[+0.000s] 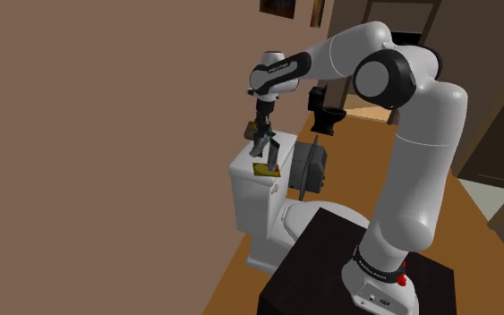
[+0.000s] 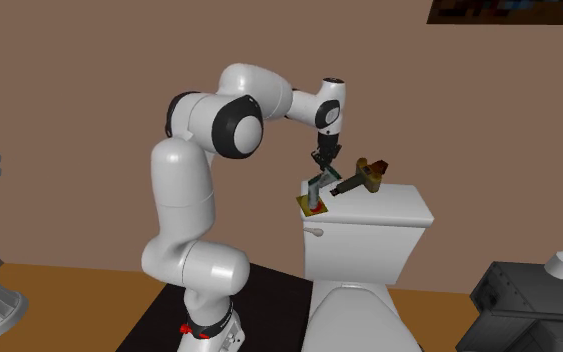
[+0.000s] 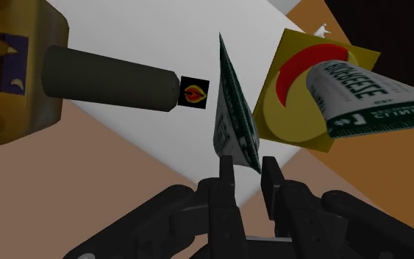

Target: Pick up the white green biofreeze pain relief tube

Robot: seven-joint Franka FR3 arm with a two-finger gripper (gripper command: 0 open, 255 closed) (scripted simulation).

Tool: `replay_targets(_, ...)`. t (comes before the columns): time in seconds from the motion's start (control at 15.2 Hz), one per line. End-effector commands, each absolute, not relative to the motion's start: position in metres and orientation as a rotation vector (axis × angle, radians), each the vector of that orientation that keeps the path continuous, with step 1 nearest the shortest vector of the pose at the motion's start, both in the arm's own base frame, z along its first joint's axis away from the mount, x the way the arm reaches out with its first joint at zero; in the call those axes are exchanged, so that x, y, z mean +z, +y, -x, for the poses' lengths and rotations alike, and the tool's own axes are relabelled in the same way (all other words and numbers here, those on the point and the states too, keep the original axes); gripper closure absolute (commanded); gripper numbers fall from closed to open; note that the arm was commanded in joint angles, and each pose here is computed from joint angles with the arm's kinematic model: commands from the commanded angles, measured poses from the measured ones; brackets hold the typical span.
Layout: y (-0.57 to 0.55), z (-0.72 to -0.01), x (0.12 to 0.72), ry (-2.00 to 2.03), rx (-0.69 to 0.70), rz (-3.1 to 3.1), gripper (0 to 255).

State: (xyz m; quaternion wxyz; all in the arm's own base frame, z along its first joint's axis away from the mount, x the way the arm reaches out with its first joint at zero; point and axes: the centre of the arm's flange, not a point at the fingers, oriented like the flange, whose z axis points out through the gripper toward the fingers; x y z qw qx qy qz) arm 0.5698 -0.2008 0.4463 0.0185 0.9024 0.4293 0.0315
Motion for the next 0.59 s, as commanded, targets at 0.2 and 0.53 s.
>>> replay_targets(0.2, -0.2, -0.57, 0.474, 1.333, 0.098, -2.802, 255)
replay_targets(0.53, -0.2, -0.57, 0.491, 1.333, 0.098, -2.802, 255)
